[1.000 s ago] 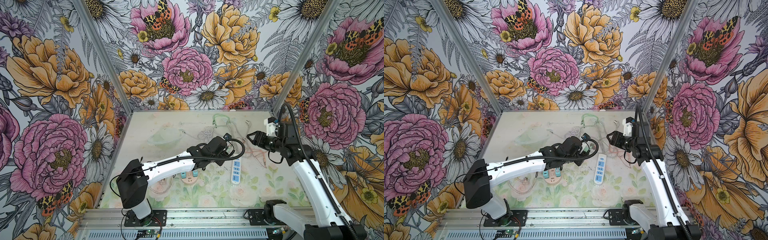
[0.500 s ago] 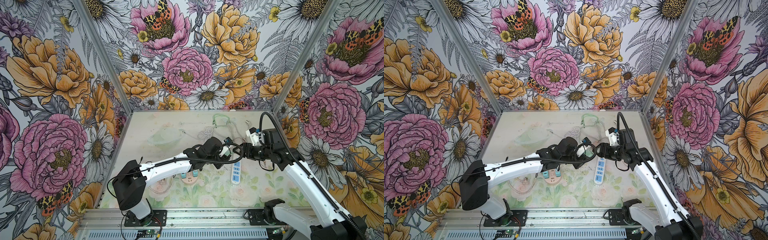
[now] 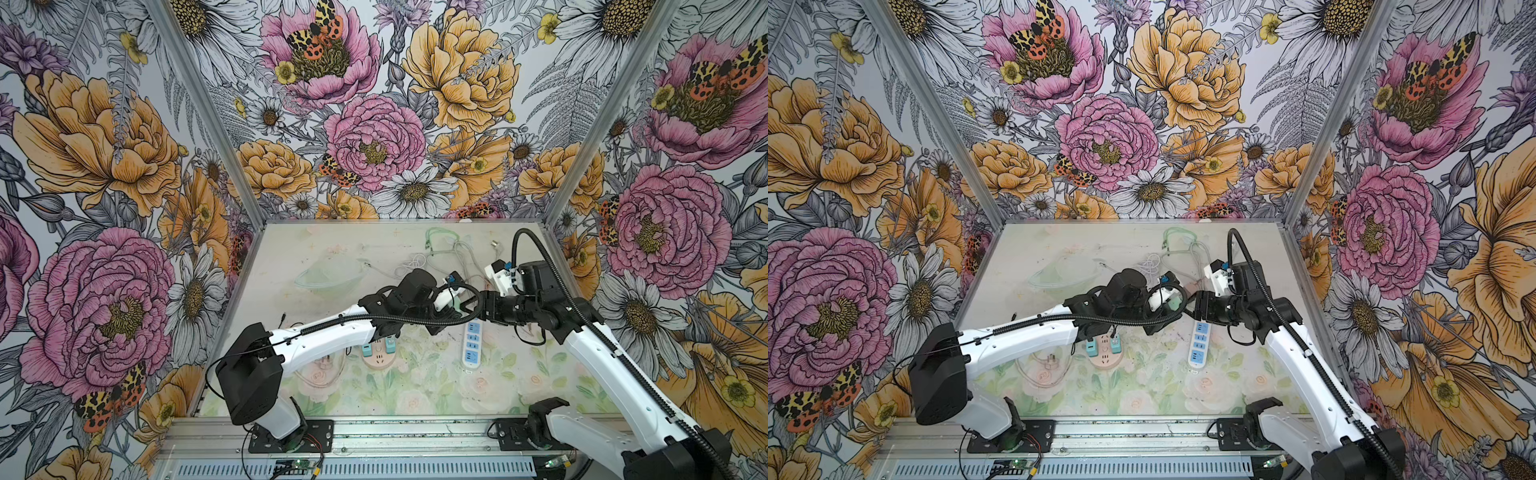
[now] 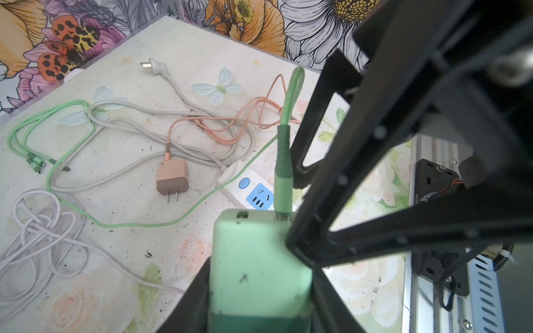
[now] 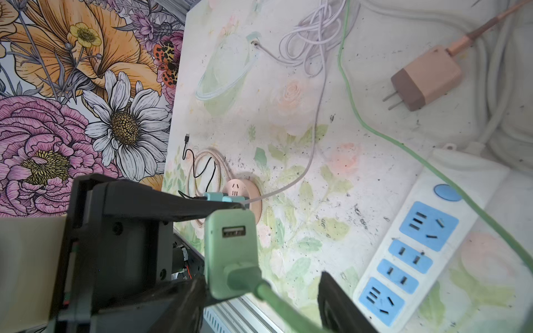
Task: Insert the plug
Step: 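Grasp pale green charger with right gripper while left gripper still holds it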
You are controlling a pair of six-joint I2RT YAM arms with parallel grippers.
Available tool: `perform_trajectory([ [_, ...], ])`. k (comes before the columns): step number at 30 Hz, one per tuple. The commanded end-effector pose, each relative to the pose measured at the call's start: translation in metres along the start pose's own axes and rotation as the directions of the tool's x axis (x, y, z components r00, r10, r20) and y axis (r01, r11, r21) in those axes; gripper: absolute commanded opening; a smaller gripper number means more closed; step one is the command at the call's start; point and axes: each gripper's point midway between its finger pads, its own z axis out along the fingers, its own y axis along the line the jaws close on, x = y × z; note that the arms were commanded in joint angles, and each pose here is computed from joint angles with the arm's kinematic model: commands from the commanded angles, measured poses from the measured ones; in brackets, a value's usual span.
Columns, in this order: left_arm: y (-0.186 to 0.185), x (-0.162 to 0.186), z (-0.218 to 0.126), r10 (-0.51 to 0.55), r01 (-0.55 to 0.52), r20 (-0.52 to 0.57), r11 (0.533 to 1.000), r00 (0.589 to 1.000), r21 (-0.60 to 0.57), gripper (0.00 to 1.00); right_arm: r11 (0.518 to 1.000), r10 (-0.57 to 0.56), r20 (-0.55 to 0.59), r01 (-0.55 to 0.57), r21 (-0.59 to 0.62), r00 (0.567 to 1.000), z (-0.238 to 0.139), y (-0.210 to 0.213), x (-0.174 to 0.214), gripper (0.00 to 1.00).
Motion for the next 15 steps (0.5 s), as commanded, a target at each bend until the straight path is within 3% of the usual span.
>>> perform_trajectory([
  [1, -0.010, -0.016, -0.001, 0.039, -0.042, 0.069, 0.998, 0.997, 0.049, 0.44, 0.998, -0.001, -0.004, 0.001, -0.056, 1.000, 0.006, 0.006, 0.001, 0.63],
  [15, -0.015, -0.025, 0.005, 0.071, -0.079, 0.105, 0.994, 0.992, 0.078, 0.44, 0.997, 0.033, -0.021, -0.035, -0.070, 0.999, 0.020, 0.002, 0.003, 0.53],
])
